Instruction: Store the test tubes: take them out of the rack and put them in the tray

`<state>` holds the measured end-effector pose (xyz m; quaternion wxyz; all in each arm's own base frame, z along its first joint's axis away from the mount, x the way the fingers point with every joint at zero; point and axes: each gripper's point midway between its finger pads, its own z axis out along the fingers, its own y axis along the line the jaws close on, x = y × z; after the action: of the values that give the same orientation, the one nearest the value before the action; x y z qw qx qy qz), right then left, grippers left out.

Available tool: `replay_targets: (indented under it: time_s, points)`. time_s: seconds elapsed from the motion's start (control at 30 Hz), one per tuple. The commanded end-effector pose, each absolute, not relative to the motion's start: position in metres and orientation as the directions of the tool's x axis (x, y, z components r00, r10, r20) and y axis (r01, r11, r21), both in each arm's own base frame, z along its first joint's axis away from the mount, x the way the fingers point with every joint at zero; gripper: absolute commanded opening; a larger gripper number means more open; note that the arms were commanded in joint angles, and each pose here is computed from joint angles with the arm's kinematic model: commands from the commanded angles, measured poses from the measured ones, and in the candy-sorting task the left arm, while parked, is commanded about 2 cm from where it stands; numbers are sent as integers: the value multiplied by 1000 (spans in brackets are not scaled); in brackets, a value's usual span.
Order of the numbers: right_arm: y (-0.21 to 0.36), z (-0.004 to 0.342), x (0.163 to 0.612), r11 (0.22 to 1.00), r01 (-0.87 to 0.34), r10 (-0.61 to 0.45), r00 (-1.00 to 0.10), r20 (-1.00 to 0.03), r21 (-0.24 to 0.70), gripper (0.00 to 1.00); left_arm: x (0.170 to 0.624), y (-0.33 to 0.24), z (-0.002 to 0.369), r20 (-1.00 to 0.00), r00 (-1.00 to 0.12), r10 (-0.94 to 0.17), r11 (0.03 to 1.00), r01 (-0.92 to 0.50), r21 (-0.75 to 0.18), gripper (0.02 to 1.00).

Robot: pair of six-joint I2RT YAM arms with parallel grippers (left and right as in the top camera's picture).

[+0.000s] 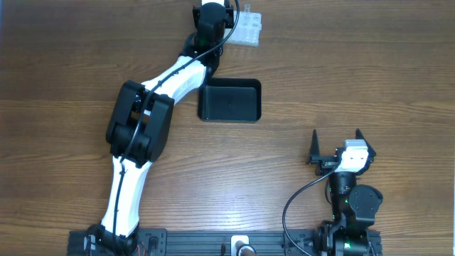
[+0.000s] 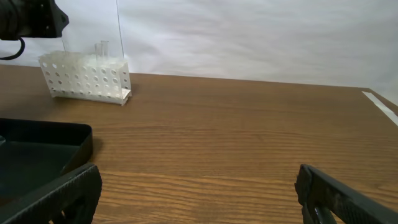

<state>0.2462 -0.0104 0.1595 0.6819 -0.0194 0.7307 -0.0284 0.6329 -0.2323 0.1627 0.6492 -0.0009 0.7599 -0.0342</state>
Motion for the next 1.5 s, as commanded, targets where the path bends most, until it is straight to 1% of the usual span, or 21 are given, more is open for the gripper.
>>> replay_targets:
  time_s: [0.03,0.13,0.3,0.47,0.6,0.67,0.73,0.83,0.9,1.07,1.17,1.27,1.33,1.5]
  points:
    - [-9,158,246,998,2,-58,-68,-996,-58,991,633,-231,190,-990,-138,-42,999,23,-46,38]
    - [-9,158,246,998,2,-57,-67,-996,-58,993,630,-229,207,-990,-130,-46,999,17,-48,36]
    - [-9,158,246,998,2,-57,-67,-996,-58,993,619,-231,250,-994,-87,-66,997,30,-69,38]
    - [-9,158,246,998,2,-57,-68,-996,-57,991,597,-237,289,-993,-99,-59,996,54,-64,38]
    - [-9,158,246,998,2,-57,-67,-996,-58,991,574,-243,327,-994,-81,-67,994,79,-73,38]
    - [-9,158,246,998,2,-58,-67,-996,-58,991,561,-245,340,-994,-95,-58,993,92,-67,38]
    - [-9,158,246,998,2,-58,-67,-996,-58,993,545,-247,342,-989,-149,-26,994,106,-42,38]
    - [-9,158,246,998,2,-57,-68,-996,-57,991,520,-246,327,-959,-282,33,993,118,0,38]
    - [-9,158,246,998,2,-57,-68,-996,-57,993,502,-241,306,-918,-393,47,994,109,4,38]
    - [-9,158,246,998,2,-57,-68,-996,-57,991,467,-223,254,-788,-616,22,999,38,-2,36]
    - [-9,158,246,998,2,-57,-67,-996,-58,991,447,-222,226,-691,-723,-9,999,25,-40,38]
    - [-9,158,246,998,2,-57,-67,-996,-58,991,434,-226,206,-615,-788,-24,997,24,-70,38]
    - [-9,158,246,998,2,-57,-67,-996,-58,993,429,-227,193,-575,-818,-8,997,34,-62,38]
    - [-9,158,246,998,2,-57,-67,-996,-58,991,430,-226,170,-534,-845,6,999,28,-32,38]
